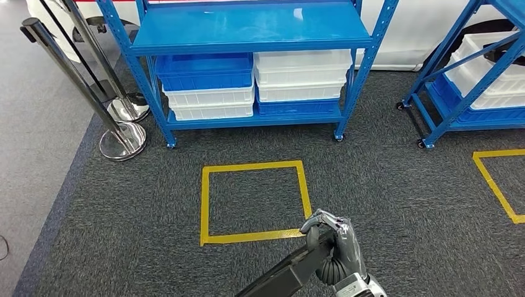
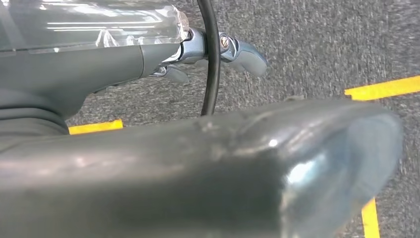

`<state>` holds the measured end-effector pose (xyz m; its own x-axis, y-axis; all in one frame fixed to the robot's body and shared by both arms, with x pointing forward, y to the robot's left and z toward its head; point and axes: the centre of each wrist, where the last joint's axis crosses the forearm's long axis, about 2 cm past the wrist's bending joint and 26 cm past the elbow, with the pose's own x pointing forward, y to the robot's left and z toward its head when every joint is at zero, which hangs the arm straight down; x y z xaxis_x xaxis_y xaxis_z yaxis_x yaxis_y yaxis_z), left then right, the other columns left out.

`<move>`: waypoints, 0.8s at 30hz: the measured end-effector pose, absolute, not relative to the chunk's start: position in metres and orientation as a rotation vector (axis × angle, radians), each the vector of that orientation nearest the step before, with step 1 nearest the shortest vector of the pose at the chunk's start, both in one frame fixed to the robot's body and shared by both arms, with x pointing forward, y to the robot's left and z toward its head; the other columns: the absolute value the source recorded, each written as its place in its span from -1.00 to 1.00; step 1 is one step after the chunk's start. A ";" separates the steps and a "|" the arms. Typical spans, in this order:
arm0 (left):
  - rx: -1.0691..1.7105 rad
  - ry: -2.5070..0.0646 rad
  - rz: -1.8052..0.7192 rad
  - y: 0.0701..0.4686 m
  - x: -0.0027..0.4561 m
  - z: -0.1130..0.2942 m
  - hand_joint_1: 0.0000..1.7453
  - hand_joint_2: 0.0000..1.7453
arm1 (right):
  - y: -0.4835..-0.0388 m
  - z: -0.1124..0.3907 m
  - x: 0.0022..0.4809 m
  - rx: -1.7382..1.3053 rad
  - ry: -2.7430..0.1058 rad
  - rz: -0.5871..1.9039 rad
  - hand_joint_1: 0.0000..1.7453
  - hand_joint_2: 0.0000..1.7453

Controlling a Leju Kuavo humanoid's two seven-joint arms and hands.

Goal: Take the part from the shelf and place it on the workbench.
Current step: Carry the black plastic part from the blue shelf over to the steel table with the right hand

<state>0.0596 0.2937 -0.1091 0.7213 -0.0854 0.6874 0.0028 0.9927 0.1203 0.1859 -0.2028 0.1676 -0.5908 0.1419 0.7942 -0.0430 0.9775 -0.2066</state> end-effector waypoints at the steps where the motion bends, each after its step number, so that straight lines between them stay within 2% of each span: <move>1: 0.113 -0.764 -0.062 0.294 0.060 -0.109 -1.00 -1.00 | -0.203 0.168 0.187 -0.080 -2.179 0.258 1.00 1.00; 3: 0.105 -0.748 -0.127 0.293 0.065 -0.108 -1.00 -1.00 | -0.204 0.167 0.196 -0.114 -2.109 0.270 1.00 1.00; 7: 0.091 -0.729 -0.218 0.289 0.095 -0.103 -1.00 -1.00 | -0.216 0.160 0.256 -0.186 -1.979 0.290 1.00 1.00; 10: 0.086 -0.751 -0.237 0.285 0.108 -0.100 -1.00 -1.00 | -0.224 0.158 0.278 -0.222 -1.961 0.291 1.00 1.00; 24: 0.083 -0.757 -0.245 0.283 0.109 -0.099 -1.00 -1.00 | -0.225 0.147 0.290 -0.233 -1.910 0.296 1.00 1.00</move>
